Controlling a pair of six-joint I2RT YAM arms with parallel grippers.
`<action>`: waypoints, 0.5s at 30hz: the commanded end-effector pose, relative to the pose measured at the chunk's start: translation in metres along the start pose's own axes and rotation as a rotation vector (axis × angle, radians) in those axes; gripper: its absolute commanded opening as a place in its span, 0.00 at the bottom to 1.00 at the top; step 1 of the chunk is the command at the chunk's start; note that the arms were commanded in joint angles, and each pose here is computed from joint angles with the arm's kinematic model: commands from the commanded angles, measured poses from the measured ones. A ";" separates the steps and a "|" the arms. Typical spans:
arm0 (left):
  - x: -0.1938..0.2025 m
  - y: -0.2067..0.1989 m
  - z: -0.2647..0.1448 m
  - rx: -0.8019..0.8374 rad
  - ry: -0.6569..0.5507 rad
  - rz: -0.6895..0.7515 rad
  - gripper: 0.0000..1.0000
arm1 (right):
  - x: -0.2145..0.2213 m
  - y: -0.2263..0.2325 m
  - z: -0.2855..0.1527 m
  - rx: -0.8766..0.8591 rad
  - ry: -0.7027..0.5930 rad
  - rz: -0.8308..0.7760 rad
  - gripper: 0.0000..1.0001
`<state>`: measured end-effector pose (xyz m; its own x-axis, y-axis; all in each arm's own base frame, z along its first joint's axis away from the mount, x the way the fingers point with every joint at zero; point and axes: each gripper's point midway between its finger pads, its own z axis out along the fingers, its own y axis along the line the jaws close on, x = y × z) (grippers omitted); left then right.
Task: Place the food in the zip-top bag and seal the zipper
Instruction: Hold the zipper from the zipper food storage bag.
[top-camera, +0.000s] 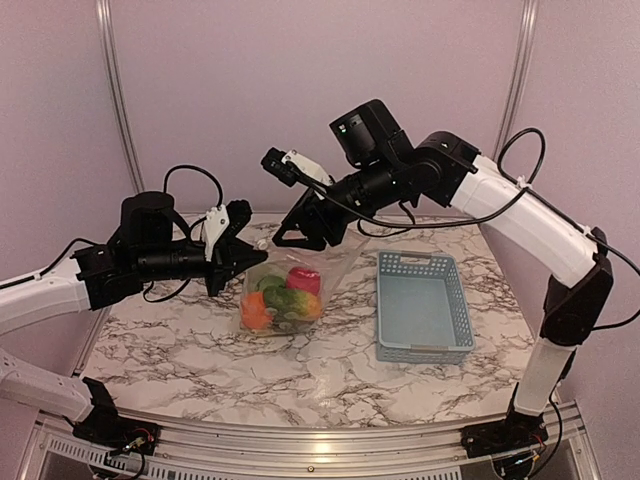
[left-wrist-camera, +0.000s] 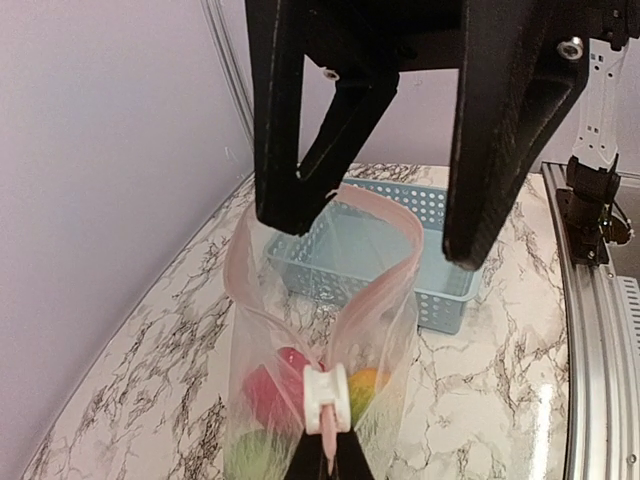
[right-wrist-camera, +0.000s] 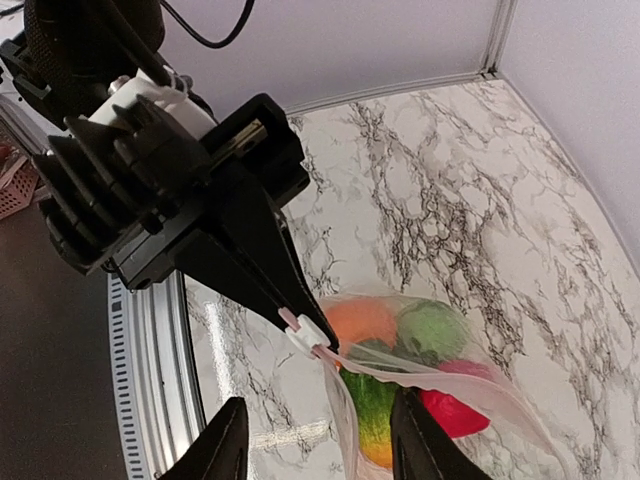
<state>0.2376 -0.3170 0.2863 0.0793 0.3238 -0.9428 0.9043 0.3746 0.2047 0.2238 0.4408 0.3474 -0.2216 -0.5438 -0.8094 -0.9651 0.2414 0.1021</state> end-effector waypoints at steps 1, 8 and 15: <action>-0.016 -0.015 -0.018 0.064 -0.011 0.055 0.00 | -0.011 0.020 0.001 -0.050 -0.037 -0.068 0.47; -0.021 -0.025 -0.027 0.111 -0.023 0.022 0.00 | -0.014 0.033 0.009 -0.133 -0.075 -0.102 0.54; -0.030 -0.029 -0.035 0.135 -0.039 -0.006 0.00 | -0.013 0.036 0.019 -0.167 -0.084 -0.145 0.56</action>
<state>0.2053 -0.3083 0.2912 0.0705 0.3367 -0.9390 0.9443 0.2808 0.1716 0.1998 0.4607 0.3467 -0.1244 -0.5208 -0.8445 -0.9919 0.0877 0.0920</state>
